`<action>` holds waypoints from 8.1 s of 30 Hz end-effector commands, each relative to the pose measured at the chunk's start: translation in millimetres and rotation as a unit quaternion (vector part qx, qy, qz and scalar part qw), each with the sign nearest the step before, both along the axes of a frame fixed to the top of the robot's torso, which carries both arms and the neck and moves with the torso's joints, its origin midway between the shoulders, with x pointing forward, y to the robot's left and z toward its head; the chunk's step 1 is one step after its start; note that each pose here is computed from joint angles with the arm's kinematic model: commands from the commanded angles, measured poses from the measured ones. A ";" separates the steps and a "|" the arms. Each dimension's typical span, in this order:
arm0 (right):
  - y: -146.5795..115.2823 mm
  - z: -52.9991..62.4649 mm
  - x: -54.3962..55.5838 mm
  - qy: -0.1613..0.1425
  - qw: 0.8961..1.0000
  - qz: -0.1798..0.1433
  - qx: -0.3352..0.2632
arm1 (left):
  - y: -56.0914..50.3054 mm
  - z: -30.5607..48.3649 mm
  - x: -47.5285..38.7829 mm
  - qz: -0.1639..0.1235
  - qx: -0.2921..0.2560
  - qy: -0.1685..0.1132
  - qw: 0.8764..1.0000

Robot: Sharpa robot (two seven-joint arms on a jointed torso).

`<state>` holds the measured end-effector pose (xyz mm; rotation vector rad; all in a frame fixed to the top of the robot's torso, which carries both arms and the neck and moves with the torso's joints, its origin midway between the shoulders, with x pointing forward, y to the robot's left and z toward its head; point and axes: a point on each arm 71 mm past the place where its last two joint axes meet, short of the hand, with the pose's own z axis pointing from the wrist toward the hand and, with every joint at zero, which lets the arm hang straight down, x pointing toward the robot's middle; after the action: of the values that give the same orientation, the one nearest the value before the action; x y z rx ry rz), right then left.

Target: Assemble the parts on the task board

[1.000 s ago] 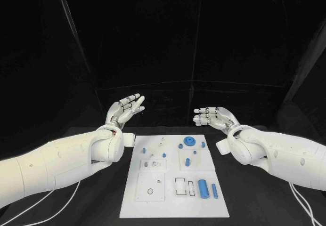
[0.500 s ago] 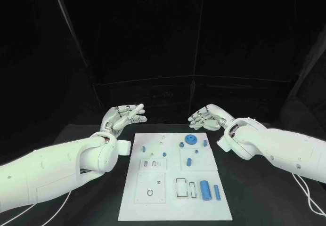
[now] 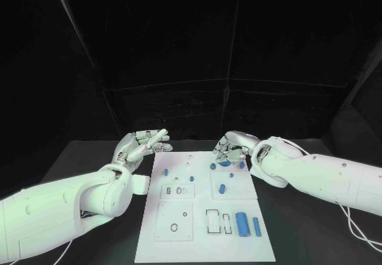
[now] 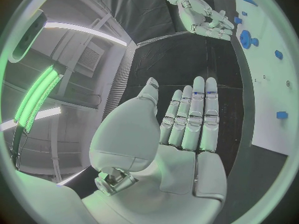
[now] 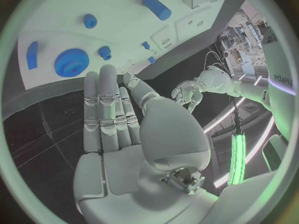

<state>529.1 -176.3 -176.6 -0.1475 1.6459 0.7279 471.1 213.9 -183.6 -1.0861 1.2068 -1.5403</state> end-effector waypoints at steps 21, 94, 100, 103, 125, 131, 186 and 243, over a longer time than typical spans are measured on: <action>22.8 -5.8 2.3 -0.024 0.989 0.016 -0.147 | -5.4 2.3 -2.9 -0.025 -0.011 0.001 1.000; 95.2 15.8 31.0 -0.092 0.992 0.015 -0.090 | -6.2 7.0 -2.8 -0.036 -0.013 0.006 0.999; 96.9 13.8 33.4 -0.083 0.992 0.011 -0.099 | -6.3 8.5 -2.8 -0.036 -0.013 0.005 0.999; 97.4 13.0 34.9 -0.081 0.991 0.007 -0.104 | -6.5 9.0 -2.7 -0.036 -0.013 0.004 0.999; 103.0 10.8 39.0 -0.077 0.990 0.002 -0.121 | -7.5 10.9 -3.0 -0.045 -0.017 0.005 0.999; 104.2 9.9 39.3 -0.072 0.990 0.001 -0.125 | -7.6 11.3 -3.0 -0.047 -0.018 0.005 0.999; -25.9 9.3 27.8 0.065 0.987 -0.123 -0.082 | 1.9 10.2 1.1 -0.038 -0.014 0.005 0.999; -19.1 12.7 27.1 0.005 0.984 -0.115 -0.135 | 2.9 9.4 1.3 -0.039 -0.013 0.009 0.999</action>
<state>555.8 -194.4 -163.9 -0.1469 1.7186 0.3297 472.6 217.8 -175.7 -1.0942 1.2568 -1.5975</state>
